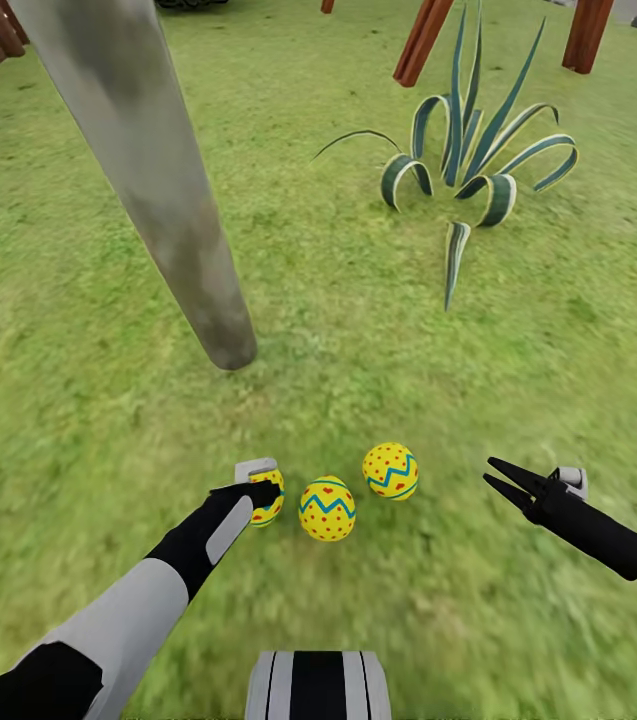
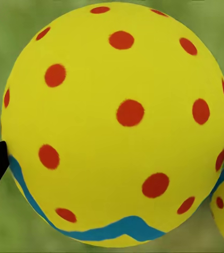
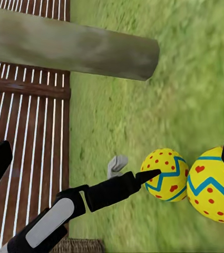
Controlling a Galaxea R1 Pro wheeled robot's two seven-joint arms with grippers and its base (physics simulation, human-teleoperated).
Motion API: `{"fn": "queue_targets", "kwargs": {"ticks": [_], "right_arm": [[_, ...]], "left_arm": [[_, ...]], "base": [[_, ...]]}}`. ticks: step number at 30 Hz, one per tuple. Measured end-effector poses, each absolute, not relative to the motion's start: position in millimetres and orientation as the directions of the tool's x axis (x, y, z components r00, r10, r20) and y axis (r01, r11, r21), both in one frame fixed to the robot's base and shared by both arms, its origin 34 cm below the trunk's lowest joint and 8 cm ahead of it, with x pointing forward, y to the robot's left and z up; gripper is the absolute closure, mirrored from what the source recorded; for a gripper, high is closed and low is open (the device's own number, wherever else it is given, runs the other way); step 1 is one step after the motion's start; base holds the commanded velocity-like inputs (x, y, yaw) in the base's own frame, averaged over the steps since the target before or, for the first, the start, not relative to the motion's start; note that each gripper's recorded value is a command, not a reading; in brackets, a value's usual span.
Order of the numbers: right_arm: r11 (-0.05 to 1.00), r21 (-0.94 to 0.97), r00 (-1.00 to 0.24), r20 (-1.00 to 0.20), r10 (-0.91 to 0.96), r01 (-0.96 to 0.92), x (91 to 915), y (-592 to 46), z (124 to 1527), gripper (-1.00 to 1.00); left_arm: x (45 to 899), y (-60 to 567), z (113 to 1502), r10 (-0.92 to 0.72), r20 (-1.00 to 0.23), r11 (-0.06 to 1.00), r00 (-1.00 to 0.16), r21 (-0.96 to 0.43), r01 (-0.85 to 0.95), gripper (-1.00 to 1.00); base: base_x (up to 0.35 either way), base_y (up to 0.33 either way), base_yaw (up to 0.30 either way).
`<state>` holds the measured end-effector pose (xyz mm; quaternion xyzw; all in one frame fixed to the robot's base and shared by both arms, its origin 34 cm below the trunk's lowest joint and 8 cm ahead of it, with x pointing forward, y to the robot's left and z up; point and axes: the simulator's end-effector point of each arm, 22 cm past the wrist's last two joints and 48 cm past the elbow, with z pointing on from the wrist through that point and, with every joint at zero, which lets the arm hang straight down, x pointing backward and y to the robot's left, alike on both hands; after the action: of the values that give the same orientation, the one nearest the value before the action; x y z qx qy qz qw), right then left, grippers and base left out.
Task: Take the three Easter eggs out of the wicker basket on the lawn in the garden, then place them on the lawn next to a single tree (choose any tree) so that all three eggs are next to the same tree and none are left in the basket.
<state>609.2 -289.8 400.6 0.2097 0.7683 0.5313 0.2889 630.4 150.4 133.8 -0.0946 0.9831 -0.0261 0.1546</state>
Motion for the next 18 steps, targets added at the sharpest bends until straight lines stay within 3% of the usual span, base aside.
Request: {"fn": "queue_targets", "kwargs": {"ticks": [18], "right_arm": [[0.346, 0.937, -0.75, -0.203, 0.63, 0.037, 607, -290, 388, -1.0]], "left_arm": [[629, 148, 125, -0.194, -0.294, 0.981, -0.936, -0.083, -0.177, 1.0]], "base": [[0.0, 0.0, 0.0]]}}
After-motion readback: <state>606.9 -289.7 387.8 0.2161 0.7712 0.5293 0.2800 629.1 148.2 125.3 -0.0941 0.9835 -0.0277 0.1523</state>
